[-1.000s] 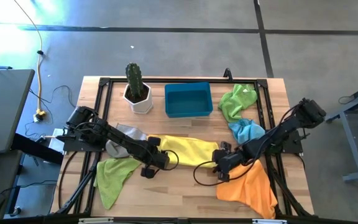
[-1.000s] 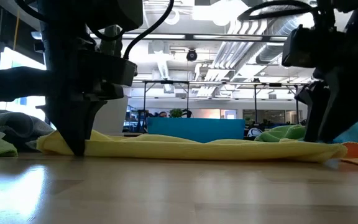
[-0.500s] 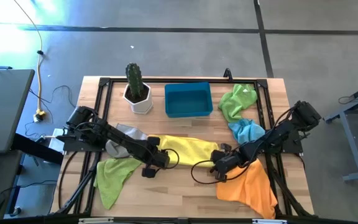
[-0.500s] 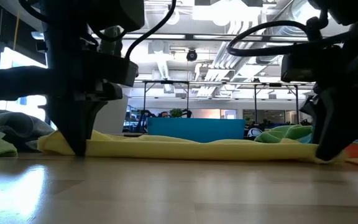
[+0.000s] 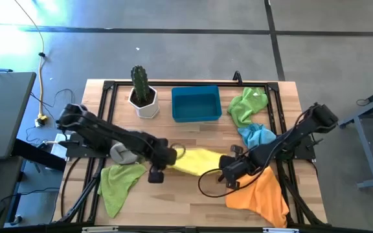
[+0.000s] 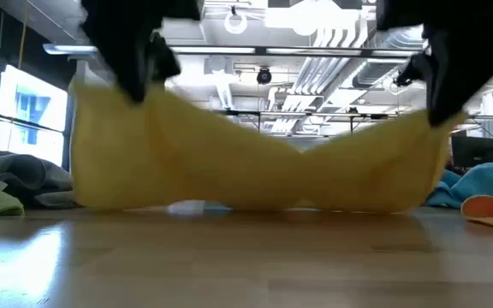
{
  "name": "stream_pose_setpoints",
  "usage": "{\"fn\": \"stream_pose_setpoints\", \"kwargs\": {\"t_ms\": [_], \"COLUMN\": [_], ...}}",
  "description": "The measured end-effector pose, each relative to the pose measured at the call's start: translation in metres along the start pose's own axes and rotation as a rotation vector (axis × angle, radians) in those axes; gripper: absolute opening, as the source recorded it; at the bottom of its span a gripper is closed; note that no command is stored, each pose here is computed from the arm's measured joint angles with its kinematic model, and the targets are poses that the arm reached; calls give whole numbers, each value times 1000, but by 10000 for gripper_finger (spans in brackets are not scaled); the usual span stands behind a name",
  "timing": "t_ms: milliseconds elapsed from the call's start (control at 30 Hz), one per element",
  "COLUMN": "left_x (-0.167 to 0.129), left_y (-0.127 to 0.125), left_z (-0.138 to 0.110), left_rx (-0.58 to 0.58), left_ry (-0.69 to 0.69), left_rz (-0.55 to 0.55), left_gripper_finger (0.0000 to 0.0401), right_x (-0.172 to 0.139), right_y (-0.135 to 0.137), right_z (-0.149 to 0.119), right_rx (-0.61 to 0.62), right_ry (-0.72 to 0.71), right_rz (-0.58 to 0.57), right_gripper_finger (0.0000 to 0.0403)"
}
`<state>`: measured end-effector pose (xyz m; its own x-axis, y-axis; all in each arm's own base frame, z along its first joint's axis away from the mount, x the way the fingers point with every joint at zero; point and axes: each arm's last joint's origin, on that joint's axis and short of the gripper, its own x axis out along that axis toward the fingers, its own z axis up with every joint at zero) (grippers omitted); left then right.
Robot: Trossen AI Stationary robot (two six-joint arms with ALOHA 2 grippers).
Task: Fold microfiber towels
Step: Fold the yellow microfiber towel
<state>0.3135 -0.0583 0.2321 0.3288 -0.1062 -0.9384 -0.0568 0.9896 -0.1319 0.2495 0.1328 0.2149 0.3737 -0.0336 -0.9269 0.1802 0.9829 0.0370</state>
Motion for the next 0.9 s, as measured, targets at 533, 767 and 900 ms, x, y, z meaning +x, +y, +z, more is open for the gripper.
{"fn": "stream_pose_setpoints", "kwargs": {"t_ms": [533, 767, 900], "left_x": [-90, -81, -78], "left_y": [9, 7, 6], "left_z": [-16, -16, -16], "left_rx": [-239, -219, -153], "left_ry": [-225, -154, -141], "left_rz": [54, 10, 35], "left_gripper_finger": [0, 0, 0], "right_x": [-56, -54, -54], "right_y": [1, -2, -1], "right_z": [24, 30, 28], "right_rx": [-130, -185, -312], "right_ry": [15, 27, 51], "right_rz": [-39, 22, 56], "right_gripper_finger": [1, 0, 0]}}
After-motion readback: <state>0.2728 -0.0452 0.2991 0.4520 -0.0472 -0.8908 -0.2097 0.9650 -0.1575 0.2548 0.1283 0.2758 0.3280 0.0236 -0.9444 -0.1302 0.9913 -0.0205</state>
